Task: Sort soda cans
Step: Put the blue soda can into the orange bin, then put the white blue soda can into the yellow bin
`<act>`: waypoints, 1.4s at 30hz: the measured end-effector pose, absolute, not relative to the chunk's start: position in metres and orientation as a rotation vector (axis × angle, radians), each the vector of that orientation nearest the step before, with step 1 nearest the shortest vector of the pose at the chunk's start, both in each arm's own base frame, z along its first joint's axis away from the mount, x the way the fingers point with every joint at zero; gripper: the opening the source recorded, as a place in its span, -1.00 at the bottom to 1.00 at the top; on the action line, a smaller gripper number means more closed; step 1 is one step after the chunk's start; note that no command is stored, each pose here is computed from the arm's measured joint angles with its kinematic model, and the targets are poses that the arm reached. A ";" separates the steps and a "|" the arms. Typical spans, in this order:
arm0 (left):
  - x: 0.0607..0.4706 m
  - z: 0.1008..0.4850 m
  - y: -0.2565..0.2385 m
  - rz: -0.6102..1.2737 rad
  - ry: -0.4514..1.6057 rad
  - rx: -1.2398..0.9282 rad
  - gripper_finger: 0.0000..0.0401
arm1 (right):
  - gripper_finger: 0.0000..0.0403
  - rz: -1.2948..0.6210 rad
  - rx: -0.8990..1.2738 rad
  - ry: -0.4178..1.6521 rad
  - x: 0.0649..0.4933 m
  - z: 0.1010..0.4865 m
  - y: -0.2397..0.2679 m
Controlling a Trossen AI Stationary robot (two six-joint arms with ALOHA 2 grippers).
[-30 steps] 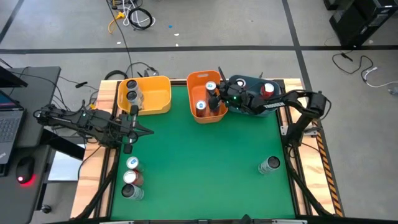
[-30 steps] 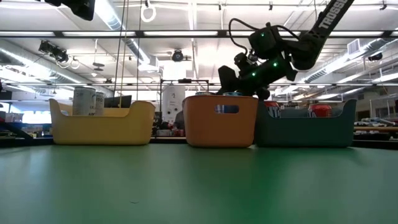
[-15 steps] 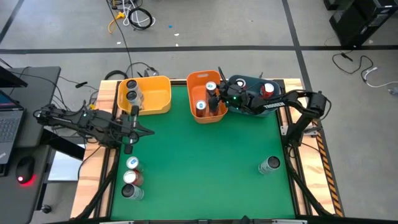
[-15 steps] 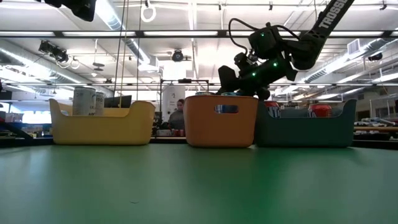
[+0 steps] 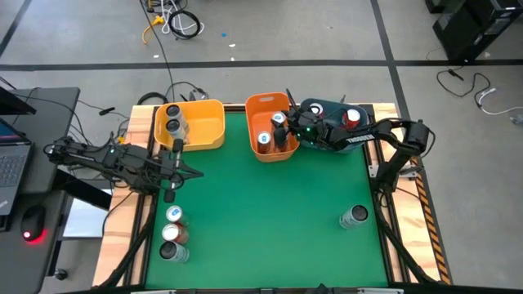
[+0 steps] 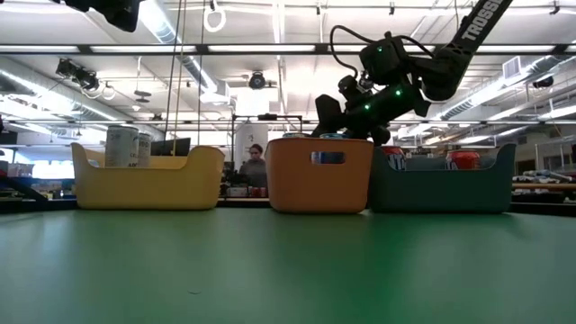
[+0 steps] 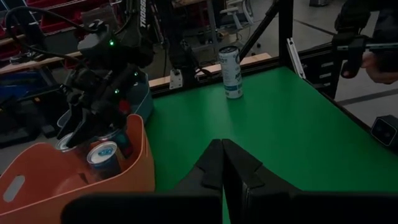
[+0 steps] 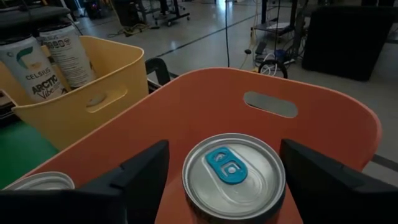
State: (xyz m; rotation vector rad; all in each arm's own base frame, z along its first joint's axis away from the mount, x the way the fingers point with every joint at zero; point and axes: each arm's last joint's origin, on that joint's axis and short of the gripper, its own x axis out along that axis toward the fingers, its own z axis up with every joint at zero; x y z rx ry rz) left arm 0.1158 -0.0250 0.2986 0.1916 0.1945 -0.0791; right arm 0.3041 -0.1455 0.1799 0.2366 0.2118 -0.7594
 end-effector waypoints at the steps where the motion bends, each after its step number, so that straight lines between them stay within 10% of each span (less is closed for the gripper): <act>1: 0.116 0.299 -0.025 -0.080 0.195 0.192 -0.99 | 0.46 -0.759 0.237 0.212 0.304 0.180 -0.146; 20: 0.115 0.302 -0.025 -0.076 0.203 0.146 -0.99 | 0.62 -0.650 0.146 0.047 0.287 0.247 -0.122; 42: 0.138 0.339 -0.055 0.018 1.097 -0.313 -1.00 | 0.54 -0.268 0.143 0.153 0.300 0.251 0.003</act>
